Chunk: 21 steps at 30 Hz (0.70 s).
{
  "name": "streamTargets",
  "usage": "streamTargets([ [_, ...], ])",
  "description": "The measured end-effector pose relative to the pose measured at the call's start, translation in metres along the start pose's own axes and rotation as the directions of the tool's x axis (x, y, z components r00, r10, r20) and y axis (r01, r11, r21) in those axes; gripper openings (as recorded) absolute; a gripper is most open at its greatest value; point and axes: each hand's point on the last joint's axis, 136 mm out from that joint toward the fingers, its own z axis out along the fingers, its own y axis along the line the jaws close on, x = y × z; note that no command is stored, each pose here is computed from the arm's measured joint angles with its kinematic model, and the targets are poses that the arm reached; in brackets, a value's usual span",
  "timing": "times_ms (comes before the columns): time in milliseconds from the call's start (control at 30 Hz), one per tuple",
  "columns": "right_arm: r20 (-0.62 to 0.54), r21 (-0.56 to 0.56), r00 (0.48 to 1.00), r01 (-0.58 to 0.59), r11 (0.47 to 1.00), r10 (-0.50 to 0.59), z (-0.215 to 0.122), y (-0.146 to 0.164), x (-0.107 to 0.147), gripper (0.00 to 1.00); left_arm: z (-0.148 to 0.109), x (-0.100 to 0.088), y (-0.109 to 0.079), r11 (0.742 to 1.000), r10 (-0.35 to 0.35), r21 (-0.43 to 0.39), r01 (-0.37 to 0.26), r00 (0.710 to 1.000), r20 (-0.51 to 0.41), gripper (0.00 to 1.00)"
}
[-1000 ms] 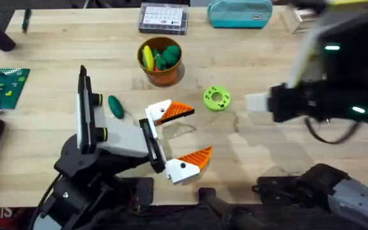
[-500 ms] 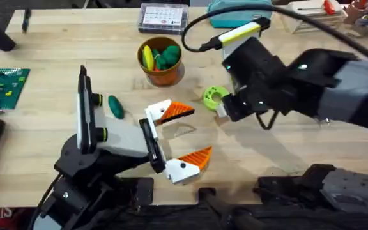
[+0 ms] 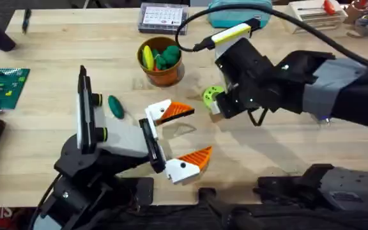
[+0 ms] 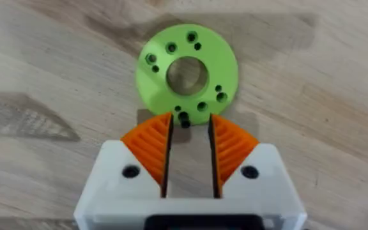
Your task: Pick up the gripper from the table and insert it into the empty holder that is missing its gripper. Then pick up a screw, insert it into the mounting hole, and use the screwdriver to tighten it. Finally, clean up the table by picking up the vegetable and placing it into the bucket.
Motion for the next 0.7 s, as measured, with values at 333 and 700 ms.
streamTargets([
  [333,-0.041,-0.005,0.999,0.015,1.000,-0.015,0.0108,0.0028,0.0059,0.358,0.0000,0.0000,0.0000,1.000,0.000,0.000,0.000,1.000,0.000,0.984],
  [700,-0.024,-0.010,1.000,0.013,1.000,-0.013,0.0110,0.0039,0.0019,0.358,0.0000,0.0000,0.0000,1.000,0.000,0.000,0.000,1.000,0.000,0.984],
])
